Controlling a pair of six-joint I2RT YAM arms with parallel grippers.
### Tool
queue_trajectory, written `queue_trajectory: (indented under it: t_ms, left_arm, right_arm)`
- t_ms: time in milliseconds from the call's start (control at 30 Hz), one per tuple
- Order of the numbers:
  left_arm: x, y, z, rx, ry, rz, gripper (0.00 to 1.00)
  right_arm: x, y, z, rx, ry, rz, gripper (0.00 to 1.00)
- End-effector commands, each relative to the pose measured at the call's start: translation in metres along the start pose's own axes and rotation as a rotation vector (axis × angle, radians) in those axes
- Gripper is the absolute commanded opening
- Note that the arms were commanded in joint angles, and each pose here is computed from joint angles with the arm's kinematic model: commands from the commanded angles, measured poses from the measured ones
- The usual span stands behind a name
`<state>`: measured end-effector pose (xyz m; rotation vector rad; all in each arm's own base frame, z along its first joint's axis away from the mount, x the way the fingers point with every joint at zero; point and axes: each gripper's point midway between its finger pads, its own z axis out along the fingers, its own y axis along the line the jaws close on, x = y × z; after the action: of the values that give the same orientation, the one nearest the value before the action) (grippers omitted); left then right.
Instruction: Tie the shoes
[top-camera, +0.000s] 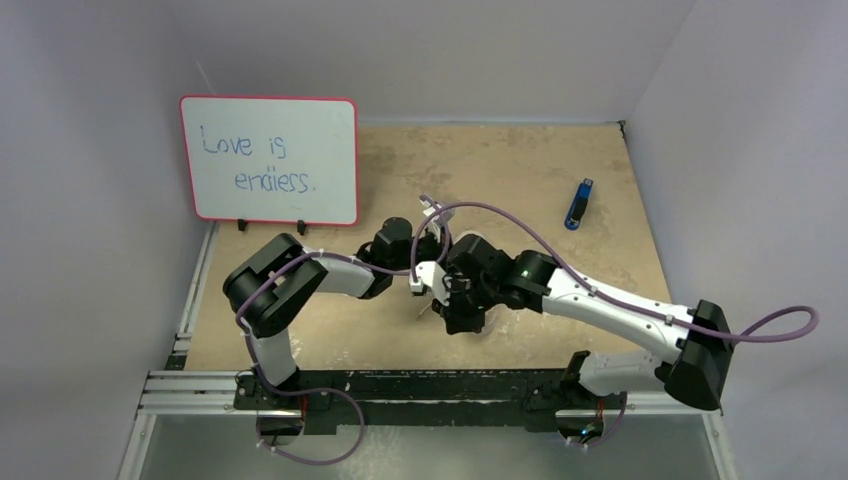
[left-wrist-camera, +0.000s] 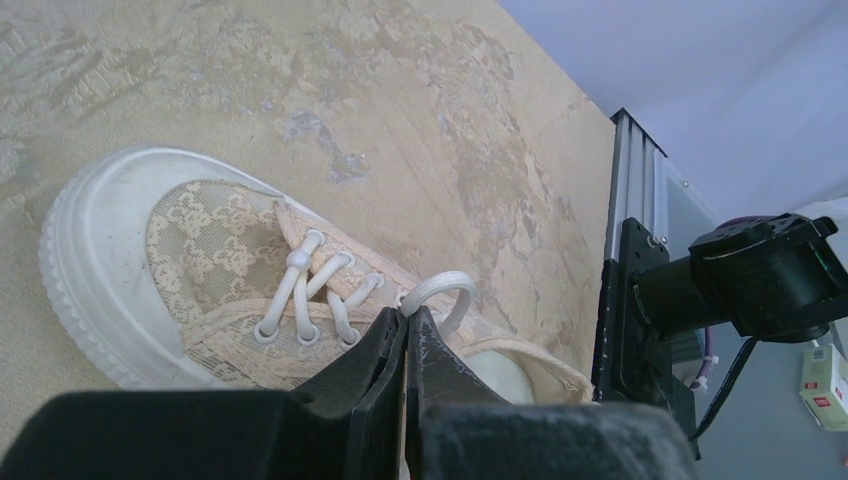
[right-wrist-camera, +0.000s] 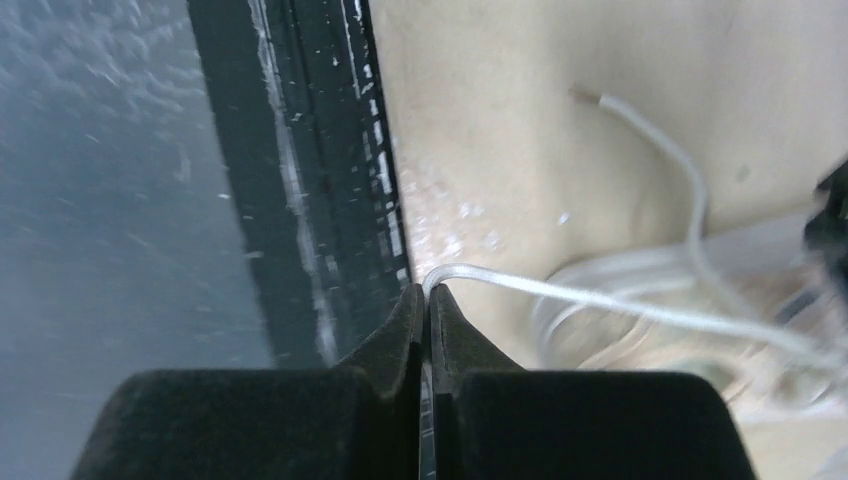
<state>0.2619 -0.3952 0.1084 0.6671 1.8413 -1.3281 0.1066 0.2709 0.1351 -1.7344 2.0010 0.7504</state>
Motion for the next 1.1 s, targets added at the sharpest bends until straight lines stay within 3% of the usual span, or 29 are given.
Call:
queue_trajectory:
  t_ms: [0, 67, 200, 300, 433, 533, 633, 700, 767, 967, 1000, 1067]
  left_arm:
    - [-0.027, -0.013, 0.004, 0.053, -0.06, 0.037, 0.0]
    - [-0.028, -0.013, 0.004, 0.054, -0.059, 0.038, 0.0]
    - [-0.029, -0.013, 0.006, 0.056, -0.052, 0.041, 0.0]
    - [-0.029, -0.013, 0.005, 0.055, -0.054, 0.042, 0.0]
    - [-0.03, -0.013, 0.004, 0.052, -0.056, 0.039, 0.0]
    - [-0.03, -0.014, 0.002, 0.046, -0.059, 0.04, 0.0]
    - [-0.031, -0.014, -0.001, 0.037, -0.066, 0.039, 0.0]
    - [-0.03, -0.014, -0.003, 0.03, -0.067, 0.033, 0.0]
    - [-0.029, -0.013, -0.004, 0.023, -0.072, 0.033, 0.0]
    - [-0.033, -0.012, -0.008, 0.003, -0.098, 0.033, 0.0]
    - [-0.033, -0.012, -0.008, 0.003, -0.098, 0.033, 0.0]
    - [-0.033, -0.012, -0.008, 0.003, -0.098, 0.035, 0.0]
  right_arm:
    - [-0.02, 0.009, -0.046, 0.093, -0.065, 0.384, 0.0]
    - [-0.021, -0.002, -0.065, 0.181, -0.087, 0.522, 0.0]
    - [-0.013, 0.011, -0.075, 0.083, -0.082, 0.76, 0.0]
    - [0.003, 0.008, -0.081, 0.119, -0.052, 0.966, 0.0]
    - [0.035, -0.009, -0.09, 0.273, 0.029, 1.237, 0.0]
    - [0.079, -0.029, -0.094, 0.486, 0.172, 1.385, 0.0]
    - [0.112, -0.056, -0.096, 0.662, 0.223, 1.474, 0.0]
    - [0.127, -0.074, -0.095, 0.722, 0.25, 1.517, 0.05]
    - [0.14, -0.092, -0.093, 0.797, 0.251, 1.549, 0.03]
    - [0.171, -0.116, -0.061, 0.796, 0.188, 1.698, 0.02]
    - [0.175, -0.118, -0.057, 0.801, 0.168, 1.698, 0.04]
    - [0.171, -0.127, -0.048, 0.751, 0.091, 1.63, 0.24]
